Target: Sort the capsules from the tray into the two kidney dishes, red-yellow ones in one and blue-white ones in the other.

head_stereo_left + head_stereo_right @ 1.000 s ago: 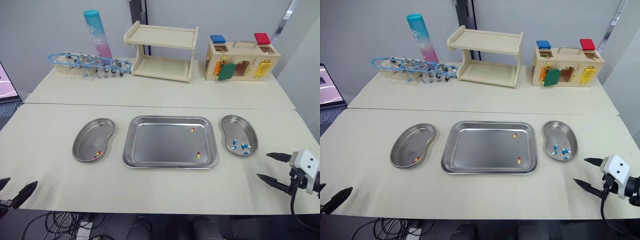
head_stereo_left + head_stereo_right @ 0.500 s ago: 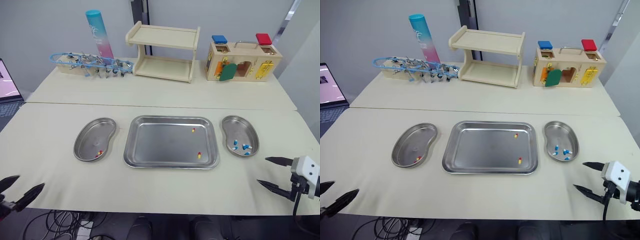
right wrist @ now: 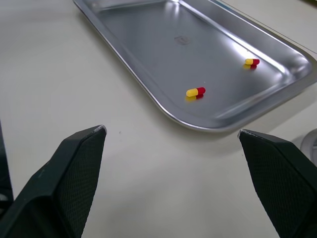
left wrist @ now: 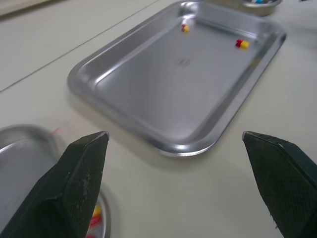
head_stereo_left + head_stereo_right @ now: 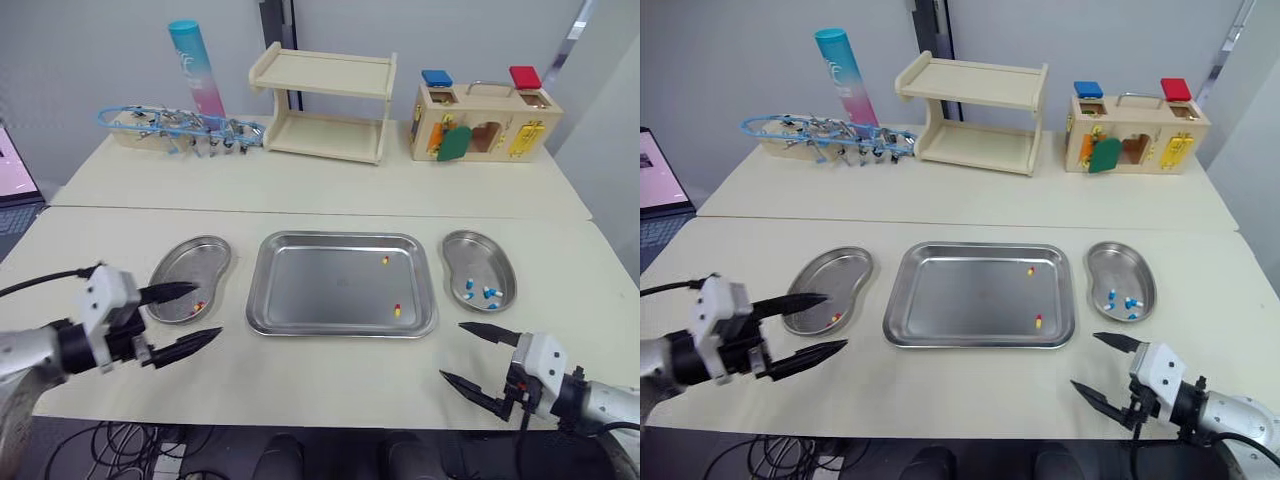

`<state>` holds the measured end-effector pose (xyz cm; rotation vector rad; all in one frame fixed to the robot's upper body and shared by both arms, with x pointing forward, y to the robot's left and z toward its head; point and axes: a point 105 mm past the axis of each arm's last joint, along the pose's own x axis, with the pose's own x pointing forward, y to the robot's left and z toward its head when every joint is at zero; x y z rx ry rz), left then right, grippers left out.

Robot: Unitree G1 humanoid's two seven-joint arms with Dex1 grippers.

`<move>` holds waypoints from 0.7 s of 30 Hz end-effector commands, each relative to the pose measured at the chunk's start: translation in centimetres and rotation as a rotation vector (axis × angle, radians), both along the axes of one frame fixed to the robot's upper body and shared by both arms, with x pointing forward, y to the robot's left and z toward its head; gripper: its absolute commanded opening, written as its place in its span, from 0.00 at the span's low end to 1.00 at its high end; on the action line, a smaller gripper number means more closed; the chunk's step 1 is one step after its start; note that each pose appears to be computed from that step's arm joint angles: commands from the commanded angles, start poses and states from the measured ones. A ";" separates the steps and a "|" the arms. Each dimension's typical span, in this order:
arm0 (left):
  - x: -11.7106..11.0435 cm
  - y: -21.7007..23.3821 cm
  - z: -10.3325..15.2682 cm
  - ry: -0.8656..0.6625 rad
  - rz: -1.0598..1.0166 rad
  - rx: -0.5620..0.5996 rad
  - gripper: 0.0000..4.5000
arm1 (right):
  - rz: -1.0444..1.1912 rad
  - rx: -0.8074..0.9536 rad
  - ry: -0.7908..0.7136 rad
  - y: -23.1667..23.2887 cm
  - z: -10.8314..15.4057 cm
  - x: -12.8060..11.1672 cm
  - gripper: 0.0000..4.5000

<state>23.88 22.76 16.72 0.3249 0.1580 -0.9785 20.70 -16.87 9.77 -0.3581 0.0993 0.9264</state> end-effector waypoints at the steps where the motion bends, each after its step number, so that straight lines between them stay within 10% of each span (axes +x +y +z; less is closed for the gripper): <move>1: 0.1 -3.2 1.1 0.003 -0.158 0.004 0.99 | -0.001 0.009 -0.051 1.3 1.2 0.3 1.00; 13: 3.7 -10.7 -0.2 0.024 -0.430 0.043 0.99 | -0.035 0.033 -0.040 2.2 0.9 0.7 1.00; 21: 6.9 -15.4 -1.7 0.021 -0.540 0.048 0.66 | -0.067 0.047 -0.037 2.5 0.7 0.3 1.00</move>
